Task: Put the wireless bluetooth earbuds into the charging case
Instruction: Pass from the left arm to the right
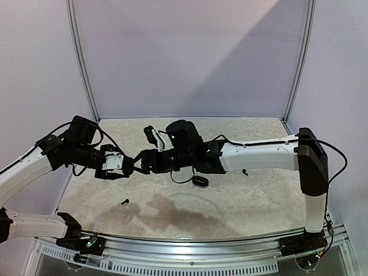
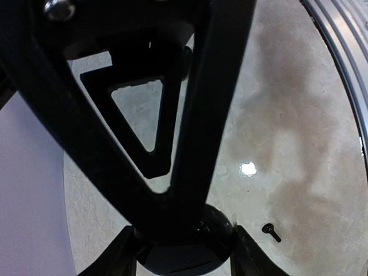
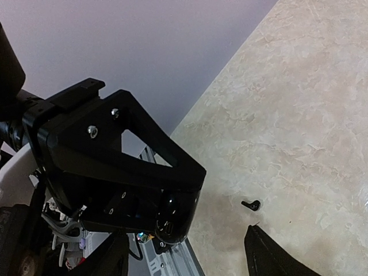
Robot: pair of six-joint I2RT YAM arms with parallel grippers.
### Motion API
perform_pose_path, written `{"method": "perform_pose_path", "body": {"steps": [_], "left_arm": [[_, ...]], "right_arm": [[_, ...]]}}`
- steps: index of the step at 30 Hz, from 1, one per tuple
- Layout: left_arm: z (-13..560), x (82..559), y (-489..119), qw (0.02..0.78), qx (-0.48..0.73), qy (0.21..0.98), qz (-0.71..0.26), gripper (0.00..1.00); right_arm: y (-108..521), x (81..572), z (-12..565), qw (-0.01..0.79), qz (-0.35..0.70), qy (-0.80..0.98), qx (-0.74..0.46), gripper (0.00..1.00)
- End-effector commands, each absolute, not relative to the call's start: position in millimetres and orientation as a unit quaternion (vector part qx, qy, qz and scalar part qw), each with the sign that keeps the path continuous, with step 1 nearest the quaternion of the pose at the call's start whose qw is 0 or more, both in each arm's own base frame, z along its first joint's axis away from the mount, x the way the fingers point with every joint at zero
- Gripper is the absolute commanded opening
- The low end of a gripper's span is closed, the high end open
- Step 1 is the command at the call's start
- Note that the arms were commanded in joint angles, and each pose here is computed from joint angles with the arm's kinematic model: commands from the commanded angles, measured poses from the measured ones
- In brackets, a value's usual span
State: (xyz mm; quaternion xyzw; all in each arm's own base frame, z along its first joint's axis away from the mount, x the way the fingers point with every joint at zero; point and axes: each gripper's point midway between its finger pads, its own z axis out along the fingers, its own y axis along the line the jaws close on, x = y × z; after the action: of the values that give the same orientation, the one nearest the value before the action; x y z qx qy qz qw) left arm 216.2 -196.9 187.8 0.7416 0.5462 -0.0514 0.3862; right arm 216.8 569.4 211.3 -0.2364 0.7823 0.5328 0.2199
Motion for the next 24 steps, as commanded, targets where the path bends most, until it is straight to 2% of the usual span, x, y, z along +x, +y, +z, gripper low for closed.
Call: {"method": "perform_pose_path", "body": {"steps": [1, 5, 8, 12, 17, 24], "left_arm": [[198.0, 216.2, -206.9, 0.403, 0.729, 0.550, -0.067, 0.24], [197.7, 217.3, -207.8, 0.403, 0.730, 0.548, -0.060, 0.24], [198.8, 220.0, -208.3, 0.406, 0.728, 0.550, -0.055, 0.24], [197.6, 221.3, -208.3, 0.404, 0.727, 0.552, -0.052, 0.24], [196.1, 223.6, -208.1, 0.404, 0.724, 0.557, -0.049, 0.24], [197.5, 223.9, -210.1, 0.408, 0.723, 0.556, -0.049, 0.24]], "right_arm": [[580.8, 221.8, 230.1, 0.226, 0.553, 0.766, -0.236, 0.65], [585.9, 223.2, 219.8, 0.214, 0.545, 0.776, -0.236, 0.54], [588.2, 223.9, 209.9, 0.203, 0.534, 0.786, -0.238, 0.51], [590.8, 220.9, 207.4, 0.194, 0.535, 0.785, -0.245, 0.43], [588.4, 218.1, 196.7, 0.180, 0.523, 0.795, -0.248, 0.40], [591.4, 214.6, 198.0, 0.172, 0.531, 0.790, -0.256, 0.13]]}}
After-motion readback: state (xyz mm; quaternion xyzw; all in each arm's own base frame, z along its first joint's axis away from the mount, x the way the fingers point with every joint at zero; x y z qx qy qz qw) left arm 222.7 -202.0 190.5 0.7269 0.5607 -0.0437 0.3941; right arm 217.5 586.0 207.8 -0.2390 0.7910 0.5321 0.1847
